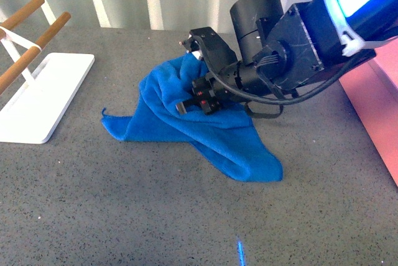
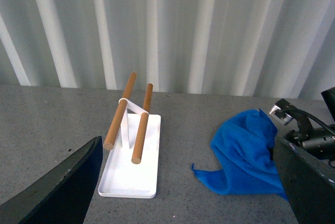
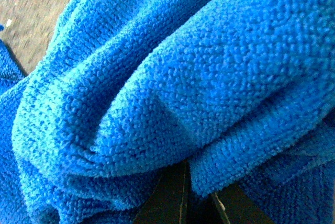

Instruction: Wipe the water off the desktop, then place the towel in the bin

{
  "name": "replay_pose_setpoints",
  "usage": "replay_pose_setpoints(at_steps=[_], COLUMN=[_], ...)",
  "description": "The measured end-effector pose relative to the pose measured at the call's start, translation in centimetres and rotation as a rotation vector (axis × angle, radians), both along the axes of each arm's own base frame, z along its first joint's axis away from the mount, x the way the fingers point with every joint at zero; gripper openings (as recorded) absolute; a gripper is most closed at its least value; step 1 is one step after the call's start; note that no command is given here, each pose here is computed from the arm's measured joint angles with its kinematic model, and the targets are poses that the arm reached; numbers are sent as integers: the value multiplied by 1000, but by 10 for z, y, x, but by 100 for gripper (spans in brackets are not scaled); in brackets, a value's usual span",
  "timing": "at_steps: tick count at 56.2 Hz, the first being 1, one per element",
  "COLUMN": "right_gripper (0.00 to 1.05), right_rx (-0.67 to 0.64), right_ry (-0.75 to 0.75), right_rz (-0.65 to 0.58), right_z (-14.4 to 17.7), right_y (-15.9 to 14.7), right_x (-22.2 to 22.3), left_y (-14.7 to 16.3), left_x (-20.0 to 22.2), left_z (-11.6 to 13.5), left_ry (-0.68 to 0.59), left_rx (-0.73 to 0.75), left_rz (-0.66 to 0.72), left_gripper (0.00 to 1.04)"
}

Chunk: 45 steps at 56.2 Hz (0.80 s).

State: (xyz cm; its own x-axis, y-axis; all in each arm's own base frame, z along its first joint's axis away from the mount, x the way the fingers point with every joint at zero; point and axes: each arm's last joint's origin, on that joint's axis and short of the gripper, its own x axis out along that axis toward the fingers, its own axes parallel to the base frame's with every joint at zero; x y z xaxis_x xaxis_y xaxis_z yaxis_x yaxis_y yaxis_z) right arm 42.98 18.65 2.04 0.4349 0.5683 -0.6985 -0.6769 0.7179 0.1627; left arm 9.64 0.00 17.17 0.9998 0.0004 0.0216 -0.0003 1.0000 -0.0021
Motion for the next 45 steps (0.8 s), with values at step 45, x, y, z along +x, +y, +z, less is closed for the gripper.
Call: replay_pose_setpoints(at_steps=[45], right_gripper=[3], right_rx=[-229], right_ry=[-84], right_rz=[-73], right_z=[32], right_y=[-151], right_x=[1], left_y=[0], left_x=[0], left_z=[0], left_ry=[0], left_rx=[0], left_rz=[0], left_gripper=[98])
